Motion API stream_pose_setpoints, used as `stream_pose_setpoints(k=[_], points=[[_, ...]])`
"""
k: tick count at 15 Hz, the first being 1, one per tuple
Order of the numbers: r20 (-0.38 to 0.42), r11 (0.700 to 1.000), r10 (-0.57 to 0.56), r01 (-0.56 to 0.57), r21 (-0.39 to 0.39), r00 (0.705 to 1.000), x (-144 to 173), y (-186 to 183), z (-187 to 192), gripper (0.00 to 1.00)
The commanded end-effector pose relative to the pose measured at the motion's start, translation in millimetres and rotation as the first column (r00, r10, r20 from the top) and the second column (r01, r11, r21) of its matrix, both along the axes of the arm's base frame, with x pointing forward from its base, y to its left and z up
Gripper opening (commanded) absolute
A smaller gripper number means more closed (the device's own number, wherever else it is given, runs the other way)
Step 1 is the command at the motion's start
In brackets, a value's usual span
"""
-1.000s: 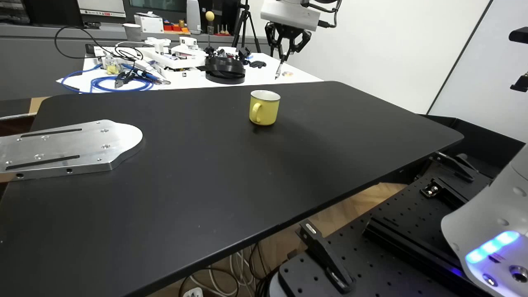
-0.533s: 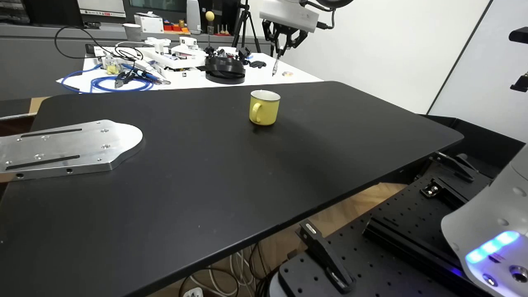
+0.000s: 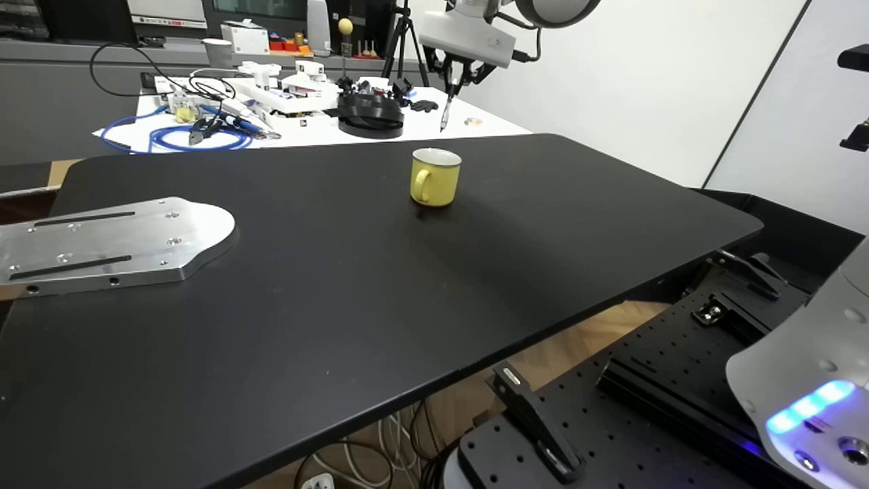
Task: Put the pen in the cup
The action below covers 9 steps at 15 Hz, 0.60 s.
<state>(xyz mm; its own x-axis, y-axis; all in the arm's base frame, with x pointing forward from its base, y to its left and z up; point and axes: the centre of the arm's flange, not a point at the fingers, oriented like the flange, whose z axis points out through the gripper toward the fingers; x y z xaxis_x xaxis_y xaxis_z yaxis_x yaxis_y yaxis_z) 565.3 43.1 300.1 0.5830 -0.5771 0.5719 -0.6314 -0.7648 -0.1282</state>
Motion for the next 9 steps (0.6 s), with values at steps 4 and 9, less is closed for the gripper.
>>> stream_pose_setpoints(k=[4, 9], points=[[0.038, 1.000, -0.009, 0.009, -0.014, 0.999, 9, 9, -21, 0.05], [0.036, 1.000, -0.004, 0.005, -0.027, 0.999, 13, 15, -34, 0.05]])
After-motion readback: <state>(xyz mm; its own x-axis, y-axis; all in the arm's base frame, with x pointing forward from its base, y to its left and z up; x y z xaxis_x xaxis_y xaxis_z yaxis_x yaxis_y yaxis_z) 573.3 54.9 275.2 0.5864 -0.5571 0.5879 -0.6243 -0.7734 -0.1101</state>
